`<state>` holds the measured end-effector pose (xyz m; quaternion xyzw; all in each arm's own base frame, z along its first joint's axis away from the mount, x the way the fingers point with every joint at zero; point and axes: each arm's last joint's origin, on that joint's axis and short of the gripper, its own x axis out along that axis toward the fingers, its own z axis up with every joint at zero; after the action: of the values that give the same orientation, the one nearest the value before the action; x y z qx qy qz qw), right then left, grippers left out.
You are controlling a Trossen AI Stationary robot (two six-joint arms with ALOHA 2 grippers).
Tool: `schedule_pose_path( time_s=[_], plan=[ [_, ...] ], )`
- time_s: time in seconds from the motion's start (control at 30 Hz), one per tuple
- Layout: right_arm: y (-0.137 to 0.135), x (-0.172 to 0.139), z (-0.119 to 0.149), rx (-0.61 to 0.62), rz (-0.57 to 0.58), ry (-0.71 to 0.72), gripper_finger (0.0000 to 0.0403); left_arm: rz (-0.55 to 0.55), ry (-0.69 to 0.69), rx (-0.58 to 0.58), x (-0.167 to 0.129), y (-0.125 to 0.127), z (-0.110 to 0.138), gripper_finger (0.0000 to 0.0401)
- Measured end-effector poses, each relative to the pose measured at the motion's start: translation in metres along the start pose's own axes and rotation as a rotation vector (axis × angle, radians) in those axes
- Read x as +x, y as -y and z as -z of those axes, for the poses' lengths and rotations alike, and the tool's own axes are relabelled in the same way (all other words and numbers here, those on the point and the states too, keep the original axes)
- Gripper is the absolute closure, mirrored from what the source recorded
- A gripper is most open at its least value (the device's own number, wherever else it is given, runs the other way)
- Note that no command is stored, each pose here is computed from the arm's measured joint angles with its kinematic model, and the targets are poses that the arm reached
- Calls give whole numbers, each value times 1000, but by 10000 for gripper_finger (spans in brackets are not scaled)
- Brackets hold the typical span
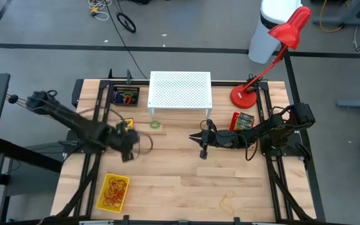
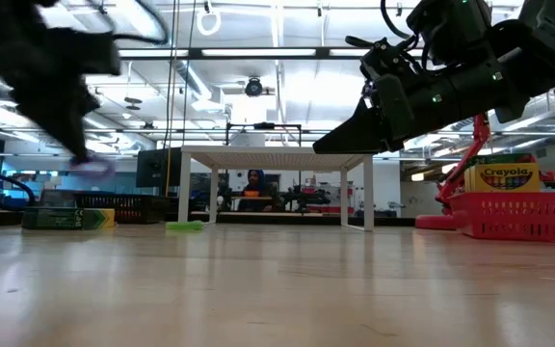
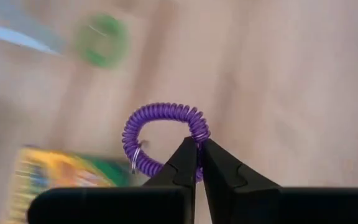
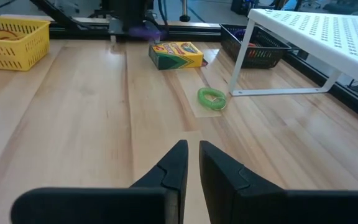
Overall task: Pick & Place Office Desk Supplies
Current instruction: Put the purple spring rubber band into the black bin
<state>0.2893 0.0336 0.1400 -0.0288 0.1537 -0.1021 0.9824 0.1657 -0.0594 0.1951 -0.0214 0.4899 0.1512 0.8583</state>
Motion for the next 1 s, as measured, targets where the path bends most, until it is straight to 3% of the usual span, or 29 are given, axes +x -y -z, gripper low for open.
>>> schedule_pose_path(
  time_s=[0.13, 0.37, 0.53, 0.7, 0.8, 1.0],
  plan=[
    [0, 0, 0, 21, 0, 0, 352, -138, 115, -144, -9, -39, -14, 383],
    [0, 0, -1, 28, 1, 8, 352, -386, 119, -332, -5, -114, -27, 382],
    [0, 0, -1, 30, 1, 14, 352, -392, 142, -451, 3, -164, -31, 381],
    [0, 0, -2, 32, 0, 19, 352, -392, 63, -531, 20, -201, -21, 381],
    [0, 0, -2, 33, 0, 22, 352, -417, 50, -561, 29, -216, -19, 378],
    [0, 0, -2, 33, 0, 22, 352, -352, 35, -605, 49, -231, -16, 355]
  ],
)
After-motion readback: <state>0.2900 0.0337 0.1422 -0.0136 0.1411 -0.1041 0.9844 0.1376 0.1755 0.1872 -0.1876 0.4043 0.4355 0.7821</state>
